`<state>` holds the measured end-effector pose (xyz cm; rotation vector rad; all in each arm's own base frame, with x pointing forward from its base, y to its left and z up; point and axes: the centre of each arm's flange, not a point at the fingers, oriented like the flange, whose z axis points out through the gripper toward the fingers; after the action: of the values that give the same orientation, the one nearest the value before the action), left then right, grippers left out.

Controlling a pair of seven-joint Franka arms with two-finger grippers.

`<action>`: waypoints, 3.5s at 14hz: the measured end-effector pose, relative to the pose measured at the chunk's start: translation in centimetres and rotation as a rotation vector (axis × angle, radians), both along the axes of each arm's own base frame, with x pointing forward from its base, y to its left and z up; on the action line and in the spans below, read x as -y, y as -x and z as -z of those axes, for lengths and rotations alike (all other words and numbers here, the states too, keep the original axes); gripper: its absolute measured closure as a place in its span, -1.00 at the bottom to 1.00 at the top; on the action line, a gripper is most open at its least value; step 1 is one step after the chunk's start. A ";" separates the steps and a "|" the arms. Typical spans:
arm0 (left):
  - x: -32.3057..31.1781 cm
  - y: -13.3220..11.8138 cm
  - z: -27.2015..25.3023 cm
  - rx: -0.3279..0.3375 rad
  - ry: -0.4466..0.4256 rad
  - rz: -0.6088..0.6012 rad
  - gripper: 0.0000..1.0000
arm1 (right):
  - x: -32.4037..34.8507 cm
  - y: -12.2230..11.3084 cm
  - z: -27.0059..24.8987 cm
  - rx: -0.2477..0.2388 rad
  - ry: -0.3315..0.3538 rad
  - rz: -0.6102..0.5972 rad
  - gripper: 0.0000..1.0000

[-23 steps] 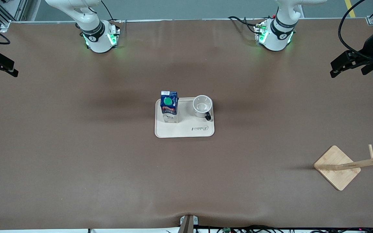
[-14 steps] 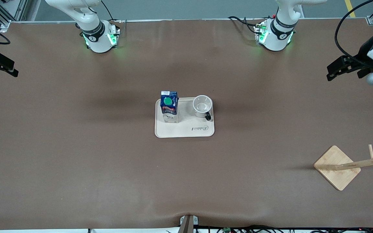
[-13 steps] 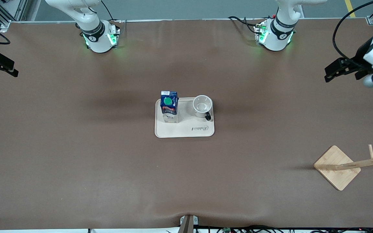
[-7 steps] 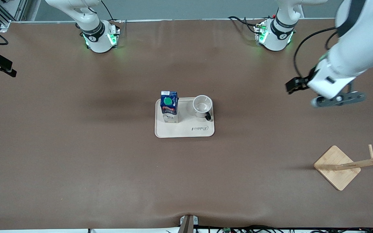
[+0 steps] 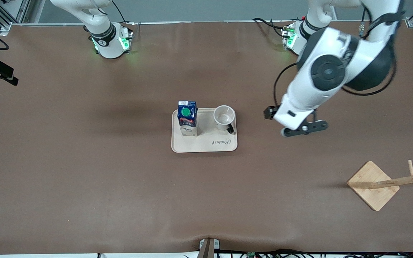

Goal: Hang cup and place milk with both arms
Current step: 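Lower the left gripper onto the white mug and grasp its rim, then lift the white mug with the left gripper toward the wooden stand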

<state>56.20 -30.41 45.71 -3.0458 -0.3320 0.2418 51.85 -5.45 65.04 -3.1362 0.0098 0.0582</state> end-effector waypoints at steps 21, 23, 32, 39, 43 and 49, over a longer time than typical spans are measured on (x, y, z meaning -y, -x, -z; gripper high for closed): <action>11.4 12.6 22.5 0.078 0.023 -0.282 -0.05 | 0.0 -0.7 0.7 -0.008 0.001 0.000 -1.00; 11.4 12.6 22.9 0.076 0.022 -0.286 0.37 | 0.0 -0.7 0.6 -0.006 0.001 0.000 -1.00; 12.5 9.4 19.4 0.122 0.072 -0.300 0.88 | -0.1 -0.7 0.6 -0.007 0.001 -0.003 -1.00; 4.9 4.3 5.5 0.218 0.099 -0.187 0.88 | -0.4 -0.8 0.7 -0.009 -0.001 -0.012 -1.00; -5.4 1.4 -1.9 0.271 0.083 -0.048 0.88 | -0.5 -0.8 0.7 -0.009 -0.001 -0.017 -1.00; -20.2 -2.2 -5.0 0.302 0.052 0.071 0.88 | -0.6 -0.9 0.8 -0.010 -0.001 -0.022 -1.00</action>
<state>58.41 -10.21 50.67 -3.1354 -0.2360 -0.2191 52.75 -4.85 64.27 -3.1355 -0.0239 0.0744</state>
